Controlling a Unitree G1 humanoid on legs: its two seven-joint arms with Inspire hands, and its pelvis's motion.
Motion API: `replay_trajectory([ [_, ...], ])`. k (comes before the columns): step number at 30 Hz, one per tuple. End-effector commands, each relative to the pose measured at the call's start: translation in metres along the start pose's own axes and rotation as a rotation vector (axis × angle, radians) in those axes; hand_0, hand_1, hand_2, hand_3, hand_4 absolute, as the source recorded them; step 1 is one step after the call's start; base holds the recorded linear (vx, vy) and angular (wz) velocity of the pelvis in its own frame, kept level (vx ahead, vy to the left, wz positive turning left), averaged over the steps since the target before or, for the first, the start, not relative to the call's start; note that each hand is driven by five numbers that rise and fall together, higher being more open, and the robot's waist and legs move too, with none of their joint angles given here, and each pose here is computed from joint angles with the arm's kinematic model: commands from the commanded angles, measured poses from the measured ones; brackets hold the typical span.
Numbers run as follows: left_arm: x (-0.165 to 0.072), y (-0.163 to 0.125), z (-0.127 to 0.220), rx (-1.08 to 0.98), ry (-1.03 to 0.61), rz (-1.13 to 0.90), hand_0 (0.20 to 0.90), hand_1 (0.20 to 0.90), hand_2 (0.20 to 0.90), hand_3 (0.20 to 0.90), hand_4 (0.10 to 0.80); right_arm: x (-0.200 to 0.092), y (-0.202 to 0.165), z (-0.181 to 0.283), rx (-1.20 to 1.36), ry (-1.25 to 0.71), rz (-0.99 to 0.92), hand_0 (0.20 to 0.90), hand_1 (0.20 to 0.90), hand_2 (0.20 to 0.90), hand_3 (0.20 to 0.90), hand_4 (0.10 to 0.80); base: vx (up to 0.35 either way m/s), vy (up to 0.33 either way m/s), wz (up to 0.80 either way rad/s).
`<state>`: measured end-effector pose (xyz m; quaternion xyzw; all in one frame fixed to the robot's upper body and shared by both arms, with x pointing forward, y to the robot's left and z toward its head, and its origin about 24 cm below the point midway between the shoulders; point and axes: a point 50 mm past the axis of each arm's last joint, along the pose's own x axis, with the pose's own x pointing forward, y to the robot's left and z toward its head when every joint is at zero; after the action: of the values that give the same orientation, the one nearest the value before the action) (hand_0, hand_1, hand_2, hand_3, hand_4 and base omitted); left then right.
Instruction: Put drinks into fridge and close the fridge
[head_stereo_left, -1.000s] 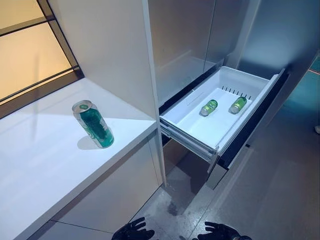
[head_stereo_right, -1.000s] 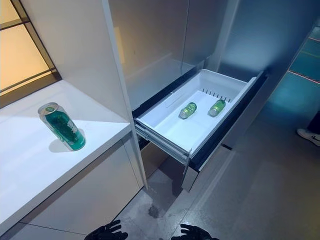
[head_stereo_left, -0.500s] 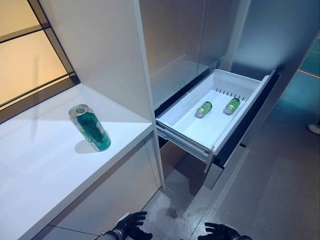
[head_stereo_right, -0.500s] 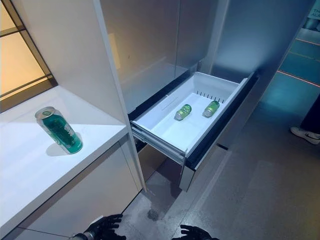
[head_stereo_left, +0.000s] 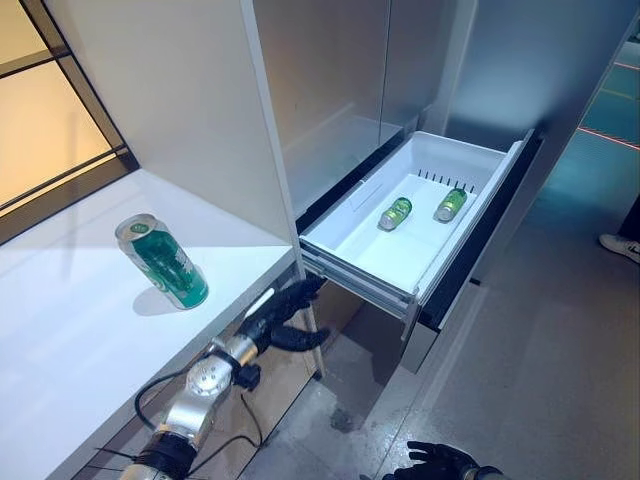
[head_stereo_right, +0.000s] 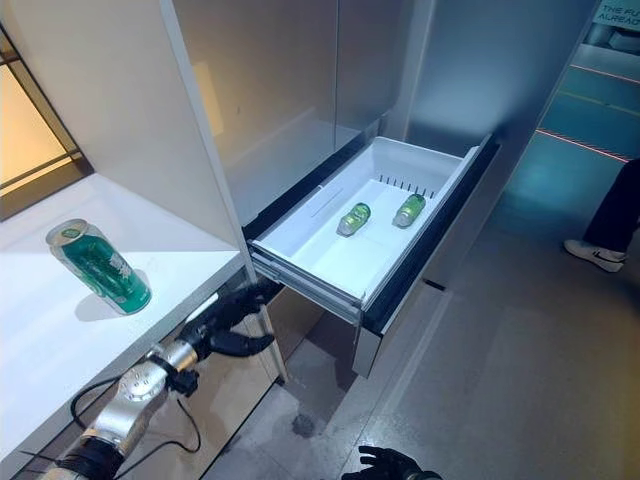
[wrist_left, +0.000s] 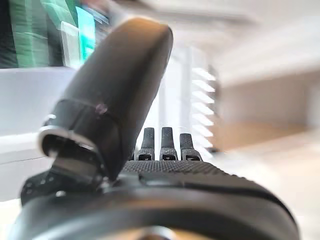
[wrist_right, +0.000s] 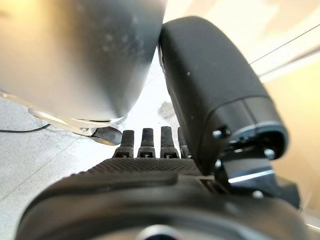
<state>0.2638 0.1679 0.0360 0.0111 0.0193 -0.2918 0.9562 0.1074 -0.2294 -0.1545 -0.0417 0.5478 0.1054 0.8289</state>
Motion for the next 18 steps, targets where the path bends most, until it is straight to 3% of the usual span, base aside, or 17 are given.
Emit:
replay_trajectory([
  [1, 0.024, -0.015, 0.085, -0.106, -0.371, -0.245, 0.9, 0.9, 0.9, 0.9, 0.8, -0.006, -0.008, -0.017, -0.017, 0.047, -0.014, 0.9, 0.9, 0.9, 0.9, 0.8, 0.0, 0.0, 0.0],
  [10, 0.005, -0.026, 0.159, -0.277, -0.795, -0.387, 0.9, 0.9, 0.9, 0.9, 0.8, -0.005, 0.006, -0.03, -0.027, 0.065, -0.003, 0.9, 0.9, 0.9, 0.9, 0.8, 0.009, -0.003, -0.02],
  [18, -0.026, -0.014, 0.203, -0.052, -1.052, -0.129, 0.9, 0.9, 0.9, 0.9, 0.8, -0.004, 0.018, -0.04, -0.008, 0.086, 0.003, 0.9, 0.9, 0.9, 0.9, 0.8, -0.001, -0.015, 0.02],
])
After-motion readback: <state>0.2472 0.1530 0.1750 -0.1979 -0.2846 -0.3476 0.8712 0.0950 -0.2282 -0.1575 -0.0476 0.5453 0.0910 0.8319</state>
